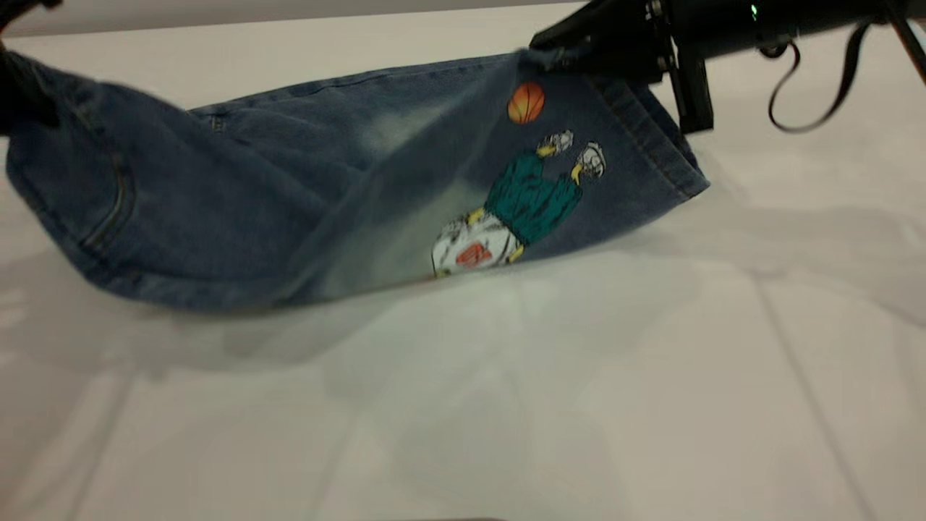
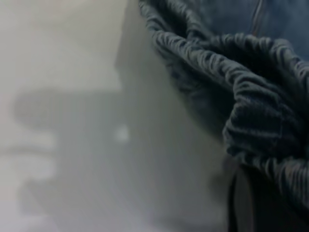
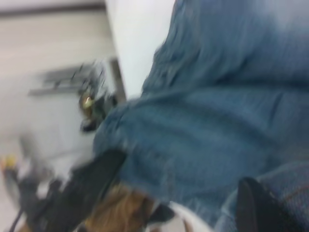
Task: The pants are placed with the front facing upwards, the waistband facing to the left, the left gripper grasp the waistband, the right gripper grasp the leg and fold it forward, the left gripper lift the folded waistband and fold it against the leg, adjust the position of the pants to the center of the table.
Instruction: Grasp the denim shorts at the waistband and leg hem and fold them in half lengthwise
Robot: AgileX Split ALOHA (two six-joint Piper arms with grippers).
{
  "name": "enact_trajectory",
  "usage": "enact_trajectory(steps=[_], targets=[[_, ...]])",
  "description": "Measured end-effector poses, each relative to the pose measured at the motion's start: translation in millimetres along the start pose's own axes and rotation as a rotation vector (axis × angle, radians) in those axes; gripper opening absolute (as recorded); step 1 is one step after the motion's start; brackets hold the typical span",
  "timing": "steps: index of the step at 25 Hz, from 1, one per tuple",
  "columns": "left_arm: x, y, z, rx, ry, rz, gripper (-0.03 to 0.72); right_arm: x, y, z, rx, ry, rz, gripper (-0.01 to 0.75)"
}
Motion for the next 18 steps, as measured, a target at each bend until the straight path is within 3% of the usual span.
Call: enact_trajectory(steps=[8, 18], targets=[[21, 6, 28, -0.043, 0.013, -0.365, 0.092, 6, 50, 14, -0.134, -0.032, 0.059, 0.027], [27, 4, 40, -0.048, 0.014, -0.604, 0.092, 6, 81, 13, -0.179, 0.004, 0.237, 0.032]])
Point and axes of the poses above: a point on each arm's last joint axis where the gripper is mounted, z pointing out along that axis toward the gripper, x along the wrist's bending axis when the last joint is at zero, y = z × x, the point moved 9 cm from there along z, pointing out along that axis toward the gripper, and after that the axes turned 13 degrees about z, right-handed, at the moved point
